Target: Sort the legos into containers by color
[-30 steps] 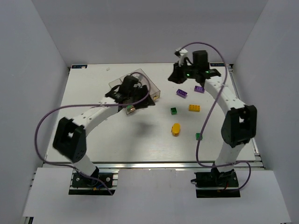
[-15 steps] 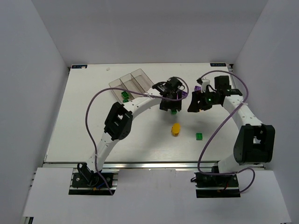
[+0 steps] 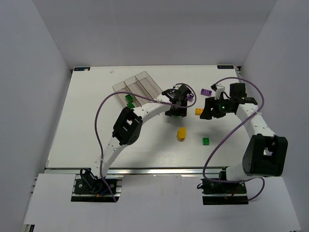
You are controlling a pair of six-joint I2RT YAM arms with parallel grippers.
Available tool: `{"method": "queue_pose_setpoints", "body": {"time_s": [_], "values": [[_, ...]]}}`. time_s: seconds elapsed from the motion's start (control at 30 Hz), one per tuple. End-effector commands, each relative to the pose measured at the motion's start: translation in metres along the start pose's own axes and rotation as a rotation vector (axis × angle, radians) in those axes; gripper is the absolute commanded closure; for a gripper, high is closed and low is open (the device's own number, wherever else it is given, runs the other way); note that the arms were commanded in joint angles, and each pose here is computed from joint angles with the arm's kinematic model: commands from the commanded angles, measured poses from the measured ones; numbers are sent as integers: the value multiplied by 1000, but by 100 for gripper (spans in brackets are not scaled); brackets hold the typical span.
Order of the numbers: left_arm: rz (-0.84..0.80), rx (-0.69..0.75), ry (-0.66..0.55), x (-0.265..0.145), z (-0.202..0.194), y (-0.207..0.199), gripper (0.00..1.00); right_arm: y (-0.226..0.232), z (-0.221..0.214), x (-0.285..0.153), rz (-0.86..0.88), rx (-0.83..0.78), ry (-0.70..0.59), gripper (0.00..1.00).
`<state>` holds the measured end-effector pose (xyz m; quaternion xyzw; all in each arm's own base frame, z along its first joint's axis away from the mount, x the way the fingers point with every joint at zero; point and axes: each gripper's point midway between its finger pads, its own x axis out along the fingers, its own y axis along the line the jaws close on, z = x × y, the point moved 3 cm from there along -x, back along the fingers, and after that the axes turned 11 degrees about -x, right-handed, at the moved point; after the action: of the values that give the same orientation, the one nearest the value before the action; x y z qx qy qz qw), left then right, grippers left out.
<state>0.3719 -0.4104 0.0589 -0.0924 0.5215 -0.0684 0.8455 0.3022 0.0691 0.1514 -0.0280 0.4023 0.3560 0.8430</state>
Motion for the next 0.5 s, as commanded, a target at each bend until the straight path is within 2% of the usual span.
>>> {"method": "queue_pose_setpoints", "body": {"time_s": [0.0,0.23,0.37,0.47], "values": [[-27,-17,-60,-3,12,-13,25,5,2,-6,16,-35,-21,29],[-43,-33,-59,3,12,-17,35,7,-5,-7,25,-42,-4,29],[-35,-24,-58,0,11,-14,50,13,-9,-5,67,-58,-2,32],[-41,-13,-67,-8,12,-11,59,23,-13,-6,144,-107,-9,38]]}}
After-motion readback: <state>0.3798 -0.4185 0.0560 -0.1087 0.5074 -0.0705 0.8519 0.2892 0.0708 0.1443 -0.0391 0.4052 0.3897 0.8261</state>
